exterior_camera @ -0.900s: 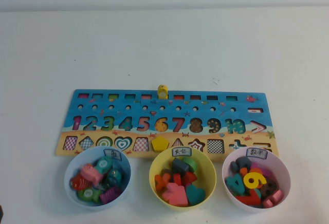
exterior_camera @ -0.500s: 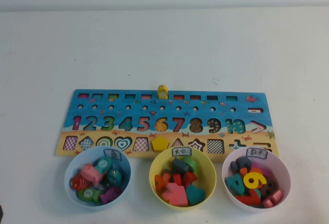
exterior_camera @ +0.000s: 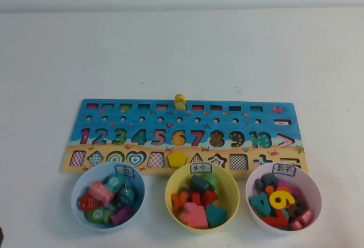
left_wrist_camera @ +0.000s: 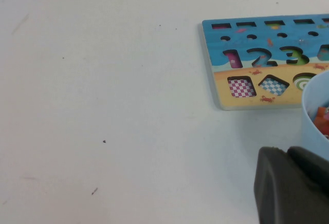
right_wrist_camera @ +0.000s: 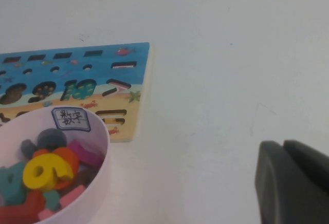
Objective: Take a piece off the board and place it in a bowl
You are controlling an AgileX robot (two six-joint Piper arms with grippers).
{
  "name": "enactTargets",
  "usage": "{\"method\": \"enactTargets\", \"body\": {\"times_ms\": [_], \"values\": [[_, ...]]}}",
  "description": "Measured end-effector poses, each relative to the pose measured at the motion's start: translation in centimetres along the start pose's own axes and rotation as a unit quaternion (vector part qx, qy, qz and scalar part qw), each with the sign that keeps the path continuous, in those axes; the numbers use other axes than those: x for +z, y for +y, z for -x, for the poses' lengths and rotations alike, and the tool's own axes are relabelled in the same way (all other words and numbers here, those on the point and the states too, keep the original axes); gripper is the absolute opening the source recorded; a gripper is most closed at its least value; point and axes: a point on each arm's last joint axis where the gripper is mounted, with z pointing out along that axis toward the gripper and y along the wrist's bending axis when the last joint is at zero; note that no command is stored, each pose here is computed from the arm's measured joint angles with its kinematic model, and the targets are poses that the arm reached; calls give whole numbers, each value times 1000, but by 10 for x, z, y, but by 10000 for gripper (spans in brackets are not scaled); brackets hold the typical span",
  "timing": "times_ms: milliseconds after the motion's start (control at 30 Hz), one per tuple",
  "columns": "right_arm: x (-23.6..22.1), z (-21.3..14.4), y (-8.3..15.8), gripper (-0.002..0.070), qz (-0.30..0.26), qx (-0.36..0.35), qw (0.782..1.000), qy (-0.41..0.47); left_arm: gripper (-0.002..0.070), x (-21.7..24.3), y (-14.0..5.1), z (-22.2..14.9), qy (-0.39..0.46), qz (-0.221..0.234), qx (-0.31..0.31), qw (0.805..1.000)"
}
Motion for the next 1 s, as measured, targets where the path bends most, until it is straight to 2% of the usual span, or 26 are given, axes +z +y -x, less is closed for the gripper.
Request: {"method": "enactTargets", "body": {"times_ms": [100, 233, 267, 400, 500, 633, 767, 1000], "values": [[0, 0, 2, -17, 11, 29, 1000, 1, -3, 0, 0, 0, 0, 0, 0, 1000], [-1, 2, 11, -17, 62, 163, 985, 1, -3, 0, 0, 0, 0, 0, 0, 1000], [-1, 3, 14, -17, 77, 201, 977, 0, -3, 0, 0, 0, 0, 0, 0, 1000], [-3, 10, 22, -17, 134, 362, 922, -8, -3, 0, 0, 0, 0, 0, 0, 1000], [-4, 15, 24, -17, 154, 432, 888, -17, -3, 0, 0, 0, 0, 0, 0, 1000], [-5, 16, 24, -17, 160, 453, 877, -19, -3, 0, 0, 0, 0, 0, 0, 1000], [-5, 17, 23, -17, 158, 457, 875, -25, -3, 0, 0, 0, 0, 0, 0, 1000], [-5, 15, 27, -17, 170, 399, 901, -14, -3, 0, 0, 0, 0, 0, 0, 1000]]}}
